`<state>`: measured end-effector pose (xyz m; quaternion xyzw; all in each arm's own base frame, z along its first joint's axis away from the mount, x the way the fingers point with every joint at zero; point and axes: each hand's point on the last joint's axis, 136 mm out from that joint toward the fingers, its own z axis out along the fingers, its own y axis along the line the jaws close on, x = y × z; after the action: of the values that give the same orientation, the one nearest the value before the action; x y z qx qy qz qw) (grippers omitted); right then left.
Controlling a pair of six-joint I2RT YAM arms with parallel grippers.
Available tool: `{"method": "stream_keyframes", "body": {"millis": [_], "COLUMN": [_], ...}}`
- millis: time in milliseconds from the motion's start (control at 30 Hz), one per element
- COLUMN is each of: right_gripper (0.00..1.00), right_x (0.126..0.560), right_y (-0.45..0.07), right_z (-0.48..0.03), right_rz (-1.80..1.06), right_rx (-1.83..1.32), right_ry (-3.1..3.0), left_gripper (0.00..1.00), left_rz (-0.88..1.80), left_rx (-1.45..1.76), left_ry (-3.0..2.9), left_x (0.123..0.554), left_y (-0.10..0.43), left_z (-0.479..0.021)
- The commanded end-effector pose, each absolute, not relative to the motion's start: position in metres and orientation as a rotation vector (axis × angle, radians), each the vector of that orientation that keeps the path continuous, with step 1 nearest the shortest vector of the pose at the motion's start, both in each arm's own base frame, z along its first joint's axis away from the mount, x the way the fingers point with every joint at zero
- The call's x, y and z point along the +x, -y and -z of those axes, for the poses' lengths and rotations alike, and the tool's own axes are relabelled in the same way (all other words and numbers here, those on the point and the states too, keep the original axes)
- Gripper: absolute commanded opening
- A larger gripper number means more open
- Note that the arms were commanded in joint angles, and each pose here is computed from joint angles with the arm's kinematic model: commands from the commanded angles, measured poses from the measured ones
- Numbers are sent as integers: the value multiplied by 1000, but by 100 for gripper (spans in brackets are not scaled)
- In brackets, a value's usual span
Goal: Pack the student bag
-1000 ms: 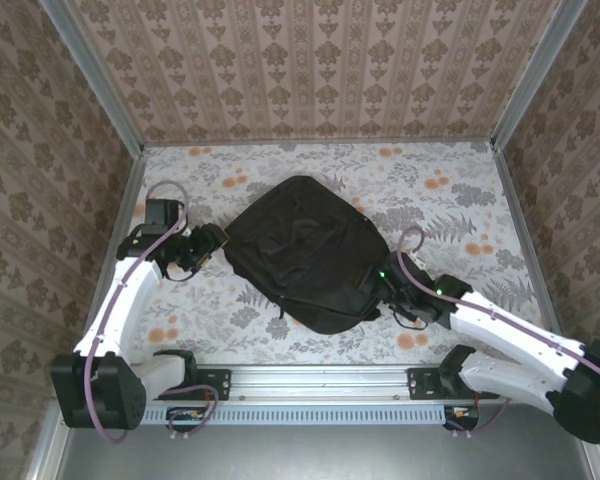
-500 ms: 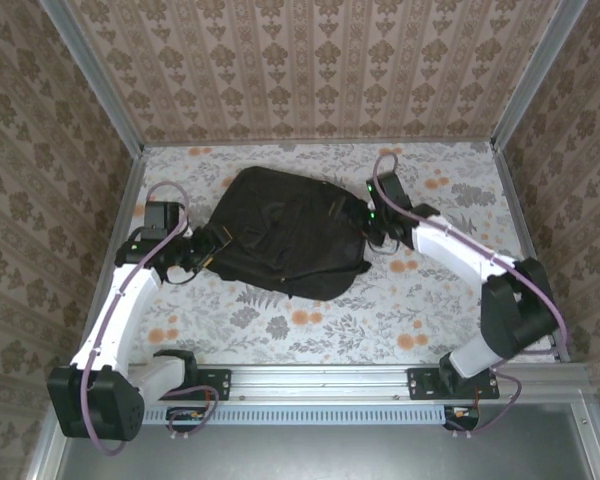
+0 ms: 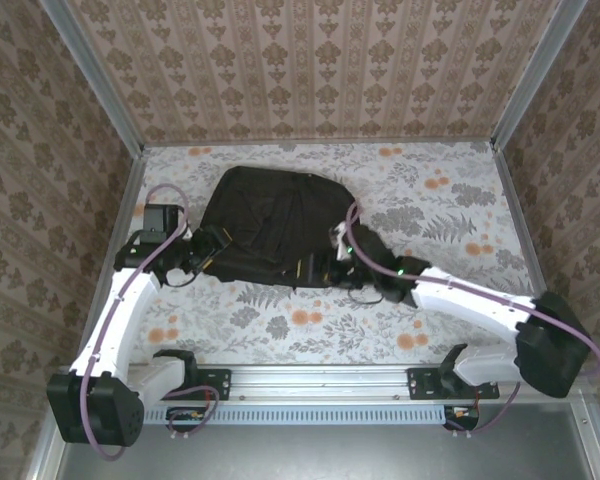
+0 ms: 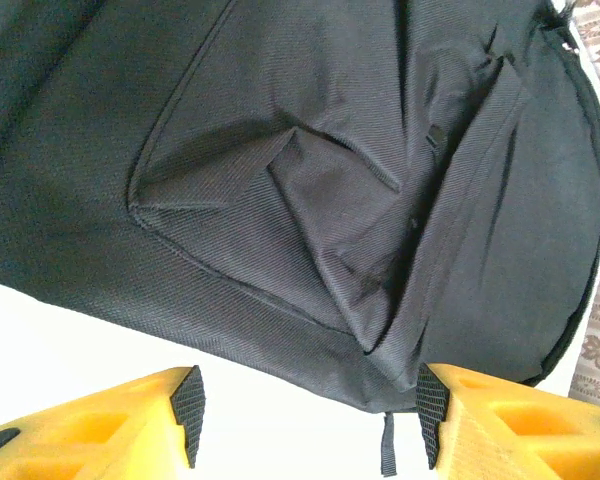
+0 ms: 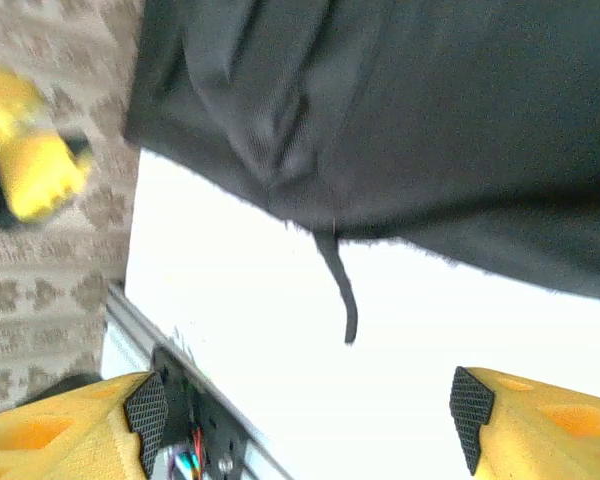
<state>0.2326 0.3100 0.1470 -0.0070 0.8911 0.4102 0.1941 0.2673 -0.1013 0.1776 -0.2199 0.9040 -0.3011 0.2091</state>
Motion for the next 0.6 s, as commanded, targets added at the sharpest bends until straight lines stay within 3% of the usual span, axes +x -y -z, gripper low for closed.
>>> {"method": "stream_keyframes", "body": {"millis": [0, 300, 433, 567], "right_gripper": [77, 68, 56, 37], "right_x": [232, 246, 250, 253], "right_y": [-346, -364, -364, -363], "right_z": [-143, -108, -104, -98], "right_rz": [-1315, -1316, -1308, -1296], "right_rx": [-1, 64, 81, 105], "right_ry": [-2433, -2434, -2426, -2438], "left_gripper": [61, 61, 61, 61], "left_rz": [844, 872, 870, 866], "left_rx": [-561, -586, -595, -610], "left_ry": [-2483, -2469, -2468, -2468], "left_x": [273, 267, 265, 264], "left_y": [102, 102, 101, 99], "left_z": [-195, -196, -194, -193]}}
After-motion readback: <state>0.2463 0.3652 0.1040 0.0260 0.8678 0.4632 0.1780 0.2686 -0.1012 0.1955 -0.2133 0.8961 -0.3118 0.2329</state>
